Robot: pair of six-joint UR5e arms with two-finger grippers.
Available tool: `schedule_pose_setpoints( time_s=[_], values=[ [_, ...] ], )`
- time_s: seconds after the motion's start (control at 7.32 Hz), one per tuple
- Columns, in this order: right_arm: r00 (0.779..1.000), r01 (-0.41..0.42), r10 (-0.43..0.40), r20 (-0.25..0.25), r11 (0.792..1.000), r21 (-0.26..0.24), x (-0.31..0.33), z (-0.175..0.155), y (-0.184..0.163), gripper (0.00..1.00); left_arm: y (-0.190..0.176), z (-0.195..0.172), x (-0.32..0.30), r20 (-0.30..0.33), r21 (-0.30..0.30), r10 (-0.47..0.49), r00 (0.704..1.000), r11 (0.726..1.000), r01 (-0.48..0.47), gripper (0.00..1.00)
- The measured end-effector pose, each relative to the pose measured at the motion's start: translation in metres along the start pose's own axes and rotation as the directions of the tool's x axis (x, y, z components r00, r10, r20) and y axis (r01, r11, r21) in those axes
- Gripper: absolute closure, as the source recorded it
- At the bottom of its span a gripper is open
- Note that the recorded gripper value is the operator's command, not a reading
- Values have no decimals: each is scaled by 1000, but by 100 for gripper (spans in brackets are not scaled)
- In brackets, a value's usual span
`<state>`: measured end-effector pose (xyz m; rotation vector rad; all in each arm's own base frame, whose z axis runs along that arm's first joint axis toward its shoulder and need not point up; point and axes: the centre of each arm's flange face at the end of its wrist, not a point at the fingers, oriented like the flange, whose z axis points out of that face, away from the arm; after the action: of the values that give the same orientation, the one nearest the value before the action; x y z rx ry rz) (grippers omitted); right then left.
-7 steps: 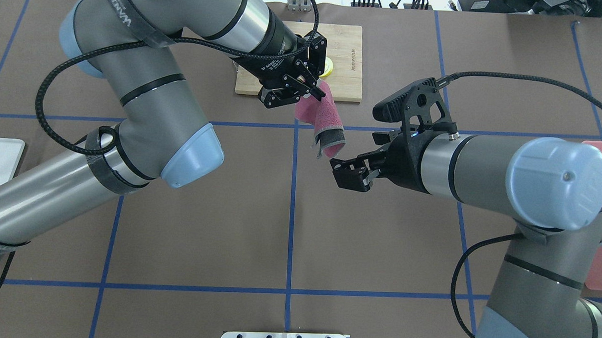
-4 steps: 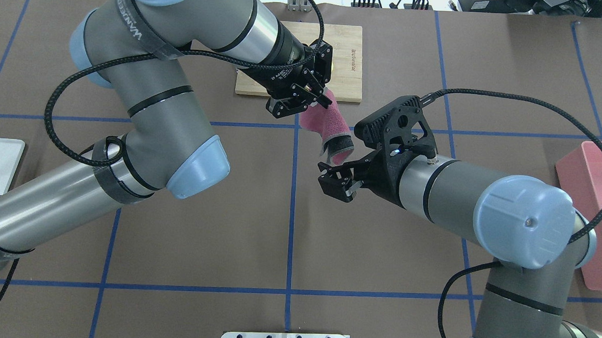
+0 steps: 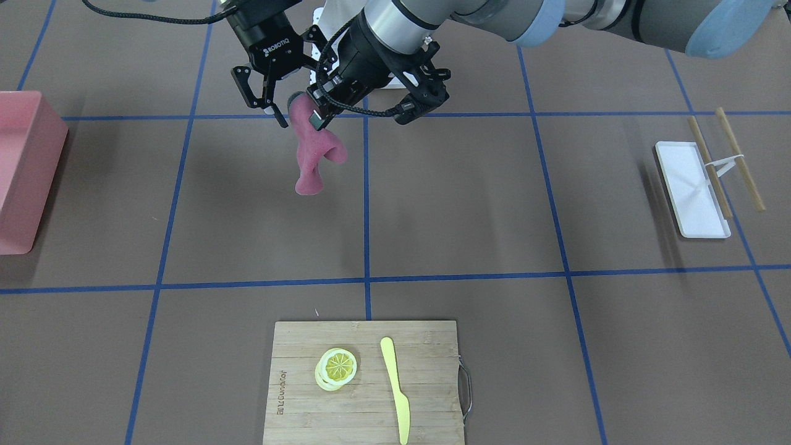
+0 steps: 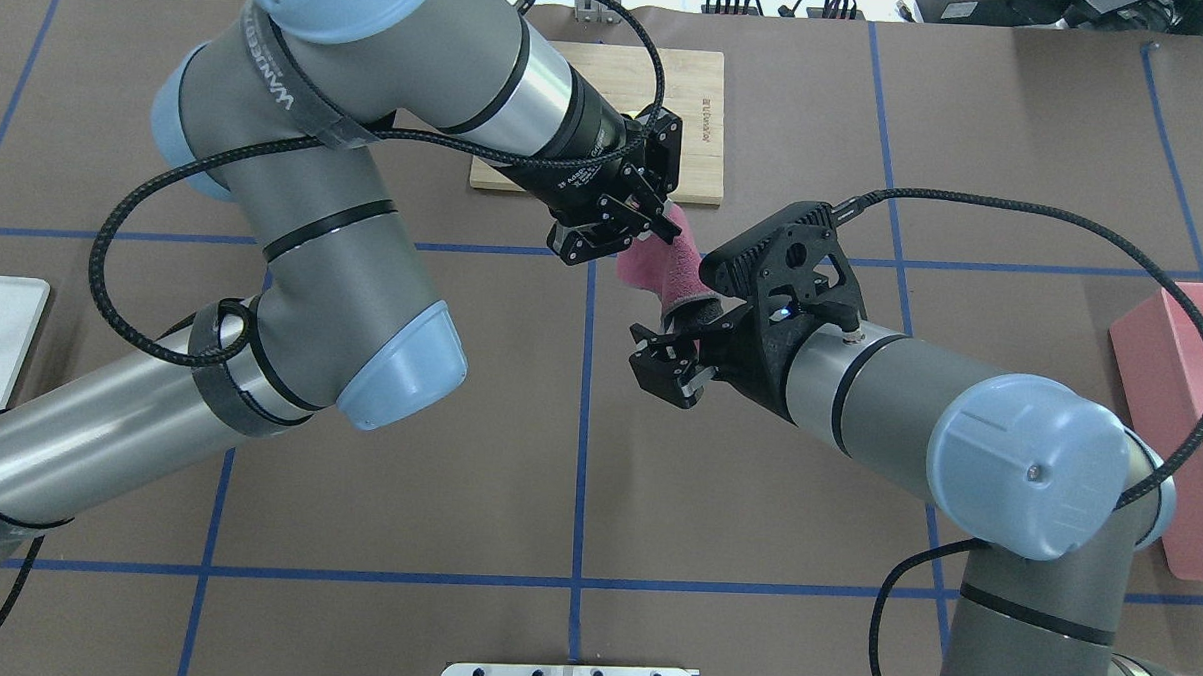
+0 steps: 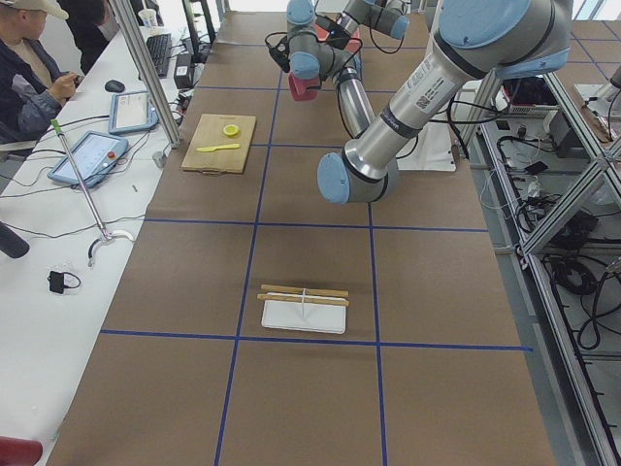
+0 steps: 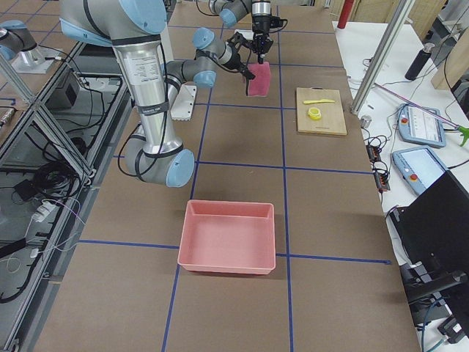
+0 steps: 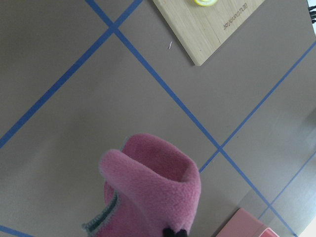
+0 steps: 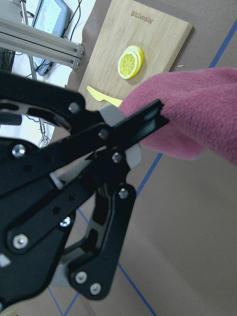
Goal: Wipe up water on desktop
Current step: 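Grasp the hanging pink cloth with the right gripper below the left gripper, then open the left gripper and withdraw it while the right gripper holds the cloth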
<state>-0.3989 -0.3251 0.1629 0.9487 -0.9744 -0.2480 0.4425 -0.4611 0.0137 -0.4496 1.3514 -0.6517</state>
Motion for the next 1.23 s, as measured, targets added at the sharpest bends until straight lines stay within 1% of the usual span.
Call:
schedule_pose_setpoints(
  time_s=[0.14, 0.27, 0.68, 0.82, 0.96, 1.09, 1.23],
  values=[
    [1000, -3, 3, -3, 1000, 6, -1, 0, 0, 91, 3, -1, -1, -1, -5, 3, 1000, 1000, -3, 100],
    [1000, -6, 6, -4, 1000, 10, -4, -1, 2, 100, 6, -3, -2, -4, -9, 6, 1000, 1000, -6, 100],
    [1000, -8, 8, -3, 1000, 17, -11, -2, 7, 100, 7, -6, -3, -10, -13, 17, 1000, 1000, -17, 100],
    [1000, -9, 9, -1, 1000, 19, -12, -3, 7, 100, 8, -8, -3, -13, -14, 24, 1000, 1000, -24, 39],
    [1000, -10, 10, 1, 1000, 22, -12, -5, 6, 100, 9, -12, -2, -20, -16, 32, 999, 999, -32, 13],
    [1000, -15, 15, 4, 1000, 24, -12, -8, 6, 100, 4, -20, -1, -30, -6, 35, 999, 999, -35, 3],
    [999, -46, 46, 8, 999, 17, -13, -9, 8, 100, -14, -33, 2, -47, 22, 34, 998, 999, -33, 2]
  ],
)
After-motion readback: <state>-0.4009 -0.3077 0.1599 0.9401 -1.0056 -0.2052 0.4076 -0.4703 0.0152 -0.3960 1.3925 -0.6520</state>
